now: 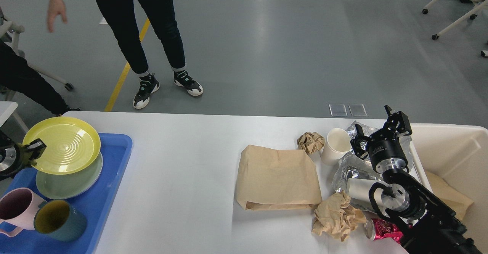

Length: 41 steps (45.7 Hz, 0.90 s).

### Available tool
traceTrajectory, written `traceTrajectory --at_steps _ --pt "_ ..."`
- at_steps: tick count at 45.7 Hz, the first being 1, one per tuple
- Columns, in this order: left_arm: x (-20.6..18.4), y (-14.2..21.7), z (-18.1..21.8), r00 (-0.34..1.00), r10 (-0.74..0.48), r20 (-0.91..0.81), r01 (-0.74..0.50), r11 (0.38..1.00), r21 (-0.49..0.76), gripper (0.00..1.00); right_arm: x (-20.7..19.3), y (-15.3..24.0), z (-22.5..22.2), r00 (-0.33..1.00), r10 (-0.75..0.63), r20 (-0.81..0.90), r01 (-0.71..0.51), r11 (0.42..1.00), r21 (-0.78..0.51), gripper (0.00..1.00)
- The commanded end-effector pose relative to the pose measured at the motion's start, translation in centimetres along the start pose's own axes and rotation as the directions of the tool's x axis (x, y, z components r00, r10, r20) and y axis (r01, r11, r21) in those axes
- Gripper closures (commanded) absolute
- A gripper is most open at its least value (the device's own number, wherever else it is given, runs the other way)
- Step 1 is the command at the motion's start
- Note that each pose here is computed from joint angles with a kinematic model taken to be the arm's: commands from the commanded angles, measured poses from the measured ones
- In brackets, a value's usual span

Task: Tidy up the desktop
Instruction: 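Lift the yellow plate and lay it on the green plate, then release the yellow plate and raise the left gripper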

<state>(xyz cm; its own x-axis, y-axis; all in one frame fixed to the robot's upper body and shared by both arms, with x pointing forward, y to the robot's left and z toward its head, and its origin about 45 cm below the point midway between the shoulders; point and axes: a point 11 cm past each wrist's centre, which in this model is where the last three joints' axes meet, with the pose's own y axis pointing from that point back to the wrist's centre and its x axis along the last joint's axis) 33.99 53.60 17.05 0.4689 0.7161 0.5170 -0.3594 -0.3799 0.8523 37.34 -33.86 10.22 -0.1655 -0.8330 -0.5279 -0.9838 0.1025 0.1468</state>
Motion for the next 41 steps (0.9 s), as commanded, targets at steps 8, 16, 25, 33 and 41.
traceTrajectory --at_steps 8,16,25,33,41 --pt "-1.9 -1.1 -0.4 0.999 -0.019 0.032 0.019 1.0 0.024 1.0 0.0 0.0 0.0 1.0 0.0 0.0 0.0 1.0 0.0 0.0" --pt "-2.0 -1.1 -0.3 0.999 -0.019 0.031 0.019 1.0 0.019 0.67 0.0 0.0 0.0 1.0 0.0 0.0 0.0 1.0 0.0 0.0" --pt "-2.5 -1.0 0.2 0.999 -0.037 0.022 0.037 0.999 0.005 0.29 0.0 0.0 0.0 1.0 0.0 0.0 0.0 1.0 0.0 0.0" --pt "-2.4 -0.9 0.4 0.999 -0.049 0.008 0.049 0.999 -0.006 0.22 -0.1 0.0 0.0 1.0 -0.001 0.0 0.001 1.0 0.001 0.0" --pt "0.0 0.8 1.5 1.0 -0.014 -0.022 0.013 0.999 -0.046 0.14 0.0 0.0 0.0 1.0 0.0 0.0 0.0 1.0 0.0 0.0"
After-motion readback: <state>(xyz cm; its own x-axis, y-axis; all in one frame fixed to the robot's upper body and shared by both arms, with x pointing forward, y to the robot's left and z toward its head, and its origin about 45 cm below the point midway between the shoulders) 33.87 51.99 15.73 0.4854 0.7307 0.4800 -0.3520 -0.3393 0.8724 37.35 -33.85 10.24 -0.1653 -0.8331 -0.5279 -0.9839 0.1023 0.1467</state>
